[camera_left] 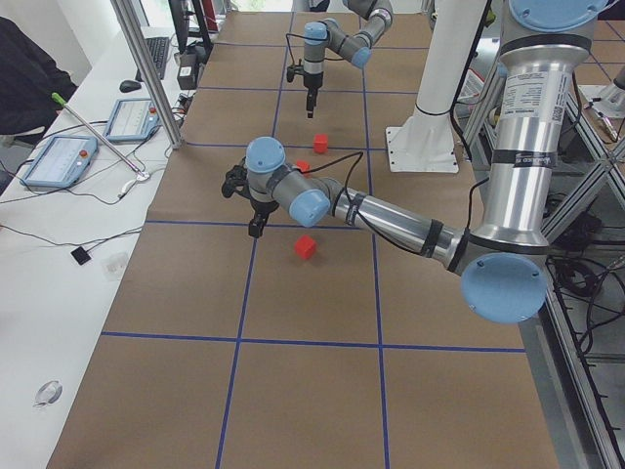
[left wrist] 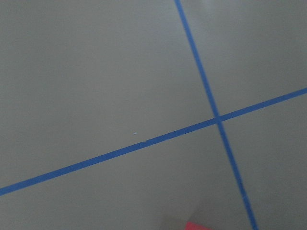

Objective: Form red blocks into L shape at center
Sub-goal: 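Reach the left gripper to the middle red cube while the right arm withdraws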

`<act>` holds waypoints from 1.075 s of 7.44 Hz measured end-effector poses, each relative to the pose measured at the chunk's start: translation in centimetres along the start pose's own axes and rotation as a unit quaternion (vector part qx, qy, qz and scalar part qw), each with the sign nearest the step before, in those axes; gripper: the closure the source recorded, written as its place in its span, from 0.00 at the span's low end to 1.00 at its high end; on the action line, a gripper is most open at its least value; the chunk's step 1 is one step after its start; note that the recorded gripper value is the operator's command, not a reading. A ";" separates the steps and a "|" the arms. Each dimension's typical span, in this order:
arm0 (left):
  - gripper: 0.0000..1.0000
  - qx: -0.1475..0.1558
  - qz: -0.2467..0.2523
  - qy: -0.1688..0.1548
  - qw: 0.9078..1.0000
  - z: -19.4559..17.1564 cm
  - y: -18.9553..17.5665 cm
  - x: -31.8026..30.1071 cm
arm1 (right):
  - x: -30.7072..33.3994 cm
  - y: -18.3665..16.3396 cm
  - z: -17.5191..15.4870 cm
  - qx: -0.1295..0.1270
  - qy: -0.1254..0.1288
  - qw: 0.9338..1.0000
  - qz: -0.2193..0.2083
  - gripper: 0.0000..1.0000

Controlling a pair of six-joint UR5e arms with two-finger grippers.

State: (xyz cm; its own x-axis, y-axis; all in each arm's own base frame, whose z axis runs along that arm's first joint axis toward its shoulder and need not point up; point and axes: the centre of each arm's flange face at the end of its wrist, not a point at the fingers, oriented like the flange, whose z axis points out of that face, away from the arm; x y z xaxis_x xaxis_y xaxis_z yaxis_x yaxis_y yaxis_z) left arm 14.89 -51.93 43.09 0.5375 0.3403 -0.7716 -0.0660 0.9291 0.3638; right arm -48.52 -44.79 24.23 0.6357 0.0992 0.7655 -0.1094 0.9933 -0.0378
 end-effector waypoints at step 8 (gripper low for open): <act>0.01 -0.118 0.099 -0.041 0.987 16.7 -8.1 33.1 | 17.8 -7.9 -1.4 0.000 0.052 0.998 -0.031 0.00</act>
State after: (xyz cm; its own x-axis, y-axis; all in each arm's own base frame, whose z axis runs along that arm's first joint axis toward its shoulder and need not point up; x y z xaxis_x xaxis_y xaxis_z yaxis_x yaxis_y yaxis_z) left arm 47.28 -50.61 23.29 0.5602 0.5152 -0.6487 -0.3659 0.8564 0.3642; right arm -35.24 -50.75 37.27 0.7167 0.0438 0.6960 -0.0681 0.9977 0.0073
